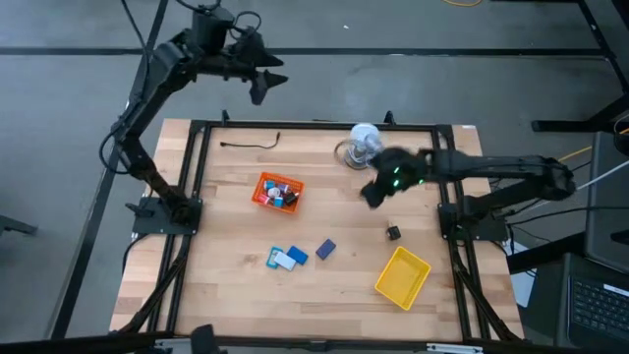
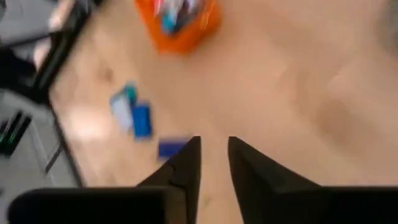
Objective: Pick & Place Office items
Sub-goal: Put the black charger adapter into the orange basket
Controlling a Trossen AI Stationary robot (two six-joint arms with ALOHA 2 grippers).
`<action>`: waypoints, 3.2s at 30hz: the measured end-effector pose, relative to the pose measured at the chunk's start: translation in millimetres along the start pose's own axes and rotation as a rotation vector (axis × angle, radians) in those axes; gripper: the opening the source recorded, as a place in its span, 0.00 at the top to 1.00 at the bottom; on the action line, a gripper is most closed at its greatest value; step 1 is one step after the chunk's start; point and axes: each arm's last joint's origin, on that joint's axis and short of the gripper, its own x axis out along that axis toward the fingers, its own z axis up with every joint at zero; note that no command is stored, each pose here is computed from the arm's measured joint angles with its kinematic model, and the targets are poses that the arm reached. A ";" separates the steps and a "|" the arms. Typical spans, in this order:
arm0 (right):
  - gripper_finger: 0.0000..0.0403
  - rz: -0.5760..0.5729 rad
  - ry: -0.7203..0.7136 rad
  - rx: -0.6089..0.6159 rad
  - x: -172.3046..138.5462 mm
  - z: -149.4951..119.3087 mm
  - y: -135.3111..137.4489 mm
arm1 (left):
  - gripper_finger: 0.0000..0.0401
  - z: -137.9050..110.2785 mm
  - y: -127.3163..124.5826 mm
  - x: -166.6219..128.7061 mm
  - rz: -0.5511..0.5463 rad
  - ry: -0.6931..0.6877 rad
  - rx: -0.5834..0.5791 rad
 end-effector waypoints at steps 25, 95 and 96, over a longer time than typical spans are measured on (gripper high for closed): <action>0.41 -0.496 0.418 0.380 30.9 -94.5 12.0 | 0.41 -49.4 16.4 43.7 -0.147 0.153 0.021; 0.31 -0.564 0.372 0.474 71.6 -115.4 -59.4 | 0.41 -43.3 17.6 40.4 -0.129 0.099 0.002; 0.31 -0.551 0.358 0.475 72.6 -114.0 -58.8 | 0.41 -43.3 17.6 40.4 -0.129 0.099 0.002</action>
